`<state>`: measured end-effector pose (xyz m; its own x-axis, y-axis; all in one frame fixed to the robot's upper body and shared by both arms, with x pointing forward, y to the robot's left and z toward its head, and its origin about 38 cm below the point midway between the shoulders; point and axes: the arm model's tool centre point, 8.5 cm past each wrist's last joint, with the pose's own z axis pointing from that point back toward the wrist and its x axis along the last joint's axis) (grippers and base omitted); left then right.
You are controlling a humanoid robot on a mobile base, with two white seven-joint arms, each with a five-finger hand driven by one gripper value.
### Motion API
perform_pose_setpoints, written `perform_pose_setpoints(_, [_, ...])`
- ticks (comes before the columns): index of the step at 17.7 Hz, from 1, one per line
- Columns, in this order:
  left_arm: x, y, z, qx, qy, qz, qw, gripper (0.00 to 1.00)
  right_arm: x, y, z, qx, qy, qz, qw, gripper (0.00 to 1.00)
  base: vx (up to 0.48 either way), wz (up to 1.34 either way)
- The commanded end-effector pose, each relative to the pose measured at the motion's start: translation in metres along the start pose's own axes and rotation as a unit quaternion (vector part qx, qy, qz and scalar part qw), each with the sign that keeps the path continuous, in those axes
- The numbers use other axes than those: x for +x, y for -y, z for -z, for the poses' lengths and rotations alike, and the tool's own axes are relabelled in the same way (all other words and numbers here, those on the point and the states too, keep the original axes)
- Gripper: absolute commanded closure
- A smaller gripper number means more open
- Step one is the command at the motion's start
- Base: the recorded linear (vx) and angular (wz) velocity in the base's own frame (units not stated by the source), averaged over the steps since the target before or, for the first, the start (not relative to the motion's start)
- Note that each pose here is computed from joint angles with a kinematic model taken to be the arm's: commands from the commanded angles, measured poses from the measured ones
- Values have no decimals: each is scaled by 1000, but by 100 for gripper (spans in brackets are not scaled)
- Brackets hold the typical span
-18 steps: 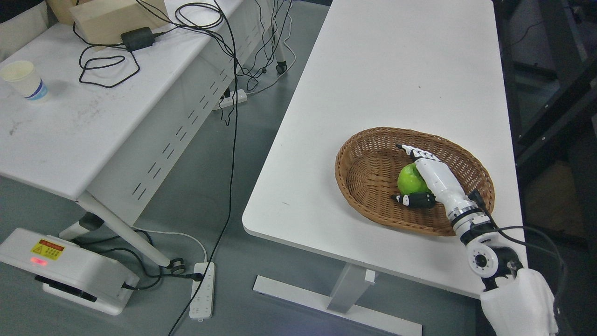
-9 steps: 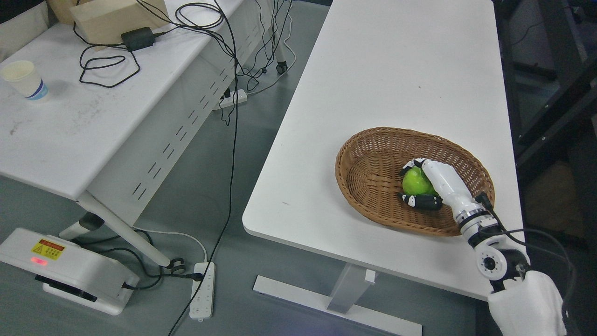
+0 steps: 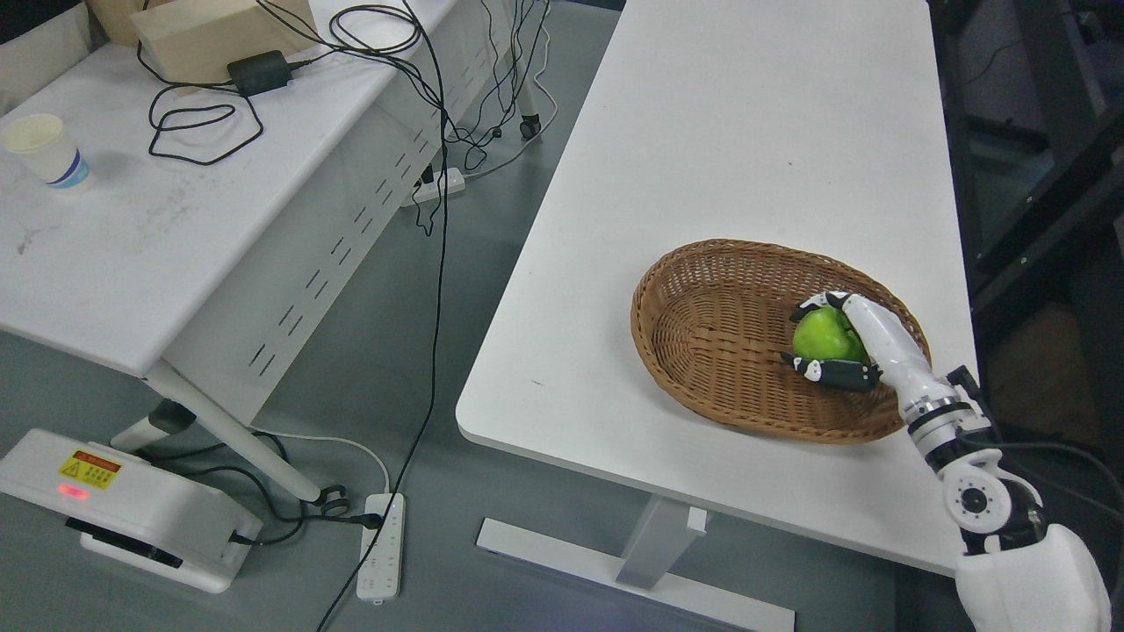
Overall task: Place green apple on left shelf middle layer
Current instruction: 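Lift the green apple out of the basket with the right hand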
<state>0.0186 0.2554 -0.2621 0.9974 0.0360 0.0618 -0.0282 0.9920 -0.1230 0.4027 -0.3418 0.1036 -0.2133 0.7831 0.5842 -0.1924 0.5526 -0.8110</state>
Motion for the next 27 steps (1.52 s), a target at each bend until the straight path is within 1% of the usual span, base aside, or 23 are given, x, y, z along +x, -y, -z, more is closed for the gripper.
perform_pose_setpoints(1, [-6, -11, -2, 9, -4, 0, 1000, 0, -25, 72, -34, -132, 2, 170, 977, 100, 0, 0])
perform_pose_setpoints(3, [-6, -11, -2, 9, -4, 0, 1000, 0, -25, 80, -43, -154, 9, 193, 969, 100, 0, 0])
perform_pose_setpoints(4, [-5, -11, -2, 9, -4, 0, 1000, 0, -23, 80, -48, -167, 15, 202, 965, 100, 0, 0])
perform_pose_setpoints(7, [-6, -11, -2, 9, -4, 0, 1000, 0, -8, 68, -59, -198, 44, 216, 955, 100, 0, 0])
perform_pose_setpoints(8, [-6, -11, -2, 9, -4, 0, 1000, 0, -6, 64, -65, -218, 48, 218, 950, 100, 0, 0])
perform_pose_setpoints(11, [-6, -11, -2, 9, -4, 0, 1000, 0, -8, 59, -78, -261, 30, 210, 942, 100, -1, -8])
perform_pose_setpoints(13, [-5, -11, -2, 9, -4, 0, 1000, 0, -9, 56, -86, -274, 19, 199, 941, 100, -9, -11])
perform_pose_setpoints(15, [-6, -11, -2, 9, -4, 0, 1000, 0, -11, 49, -91, -284, 5, 193, 939, 100, -25, -29])
perform_pose_setpoints(19, [-6, -11, -2, 9, -4, 0, 1000, 0, -8, 31, -95, -271, 1, 203, 941, 100, -83, -48])
perform_pose_setpoints(24, [-6, -11, -2, 9, -4, 0, 1000, 0, 5, 2, -86, -231, 10, 220, 948, 100, -127, -58])
perform_pose_setpoints(27, [-6, -11, -2, 9, -4, 0, 1000, 0, 11, -9, -83, -223, 13, 230, 947, 100, -141, -15])
